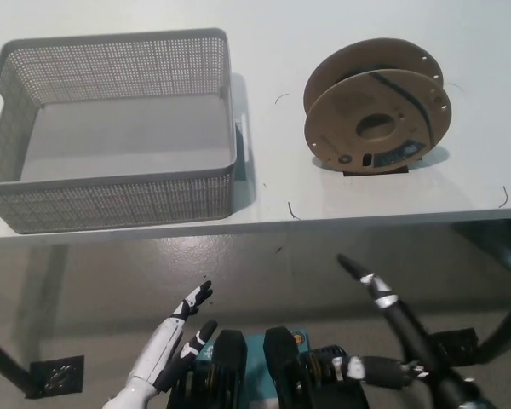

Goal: Use the right hand to pick up a 3d printing filament and place it into a container on the left side

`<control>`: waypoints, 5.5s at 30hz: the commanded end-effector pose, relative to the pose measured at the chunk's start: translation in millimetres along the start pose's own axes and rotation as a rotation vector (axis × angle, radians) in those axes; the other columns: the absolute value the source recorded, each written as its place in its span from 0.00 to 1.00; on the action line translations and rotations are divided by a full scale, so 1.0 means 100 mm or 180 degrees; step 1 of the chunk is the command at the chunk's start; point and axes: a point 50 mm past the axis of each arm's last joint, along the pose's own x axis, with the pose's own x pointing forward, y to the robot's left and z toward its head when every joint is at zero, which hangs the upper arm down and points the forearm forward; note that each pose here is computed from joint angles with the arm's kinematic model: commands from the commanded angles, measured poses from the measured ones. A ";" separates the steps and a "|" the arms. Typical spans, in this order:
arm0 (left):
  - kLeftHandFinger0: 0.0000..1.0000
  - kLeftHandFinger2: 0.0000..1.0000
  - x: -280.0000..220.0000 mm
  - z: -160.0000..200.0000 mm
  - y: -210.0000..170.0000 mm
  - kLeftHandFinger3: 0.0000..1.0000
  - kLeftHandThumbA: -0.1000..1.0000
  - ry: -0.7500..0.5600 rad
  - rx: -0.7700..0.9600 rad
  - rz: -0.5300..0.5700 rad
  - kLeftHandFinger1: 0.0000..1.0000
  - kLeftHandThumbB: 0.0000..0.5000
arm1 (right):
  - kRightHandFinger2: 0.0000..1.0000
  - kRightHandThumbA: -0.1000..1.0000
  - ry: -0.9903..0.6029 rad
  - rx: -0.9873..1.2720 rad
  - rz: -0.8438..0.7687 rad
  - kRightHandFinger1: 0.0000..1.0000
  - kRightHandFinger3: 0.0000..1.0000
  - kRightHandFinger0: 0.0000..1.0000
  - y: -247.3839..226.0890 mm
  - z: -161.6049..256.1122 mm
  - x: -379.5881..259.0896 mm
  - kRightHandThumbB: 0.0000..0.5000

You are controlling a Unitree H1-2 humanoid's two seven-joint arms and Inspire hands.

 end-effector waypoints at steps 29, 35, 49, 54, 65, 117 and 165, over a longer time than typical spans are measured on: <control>1.00 1.00 0.03 0.06 0.06 1.00 1.00 -0.0218 0.0063 -0.0013 1.00 0.46 | 1.00 1.00 0.0858 -0.1360 0.0346 1.00 1.00 1.00 -3.20 1.96 2.17 0.56; 1.00 1.00 -0.16 0.00 -0.08 1.00 1.00 -0.0134 -0.0014 -0.0047 1.00 0.41 | 1.00 1.00 0.1222 -0.1213 0.1019 1.00 1.00 1.00 -3.09 1.89 2.46 0.68; 1.00 1.00 -0.21 -0.03 -0.11 1.00 1.00 -0.0101 -0.0027 -0.0047 1.00 0.44 | 1.00 1.00 0.1581 -0.1708 0.1524 1.00 1.00 1.00 -2.70 2.29 3.18 0.75; 1.00 1.00 -0.23 -0.05 -0.12 1.00 1.00 -0.0099 -0.0036 -0.0037 1.00 0.44 | 1.00 1.00 0.1703 -0.1721 0.1640 1.00 1.00 1.00 -2.60 2.43 3.39 0.69; 1.00 1.00 -0.24 -0.04 -0.11 1.00 1.00 -0.0112 -0.0026 -0.0039 1.00 0.46 | 1.00 1.00 0.1993 -0.2165 0.1885 1.00 1.00 1.00 -2.55 2.56 3.79 0.64; 1.00 1.00 -0.06 0.04 0.01 1.00 1.00 -0.0232 0.0039 -0.0160 1.00 0.51 | 0.44 0.00 0.2089 -0.2739 0.1161 0.42 0.42 0.36 -1.90 0.67 3.59 0.33; 1.00 1.00 -0.13 -0.02 -0.05 1.00 1.00 -0.0180 0.0046 -0.0206 1.00 0.51 | 0.67 0.00 0.0541 0.4441 -0.0717 0.15 1.00 0.00 -2.29 1.04 3.67 0.09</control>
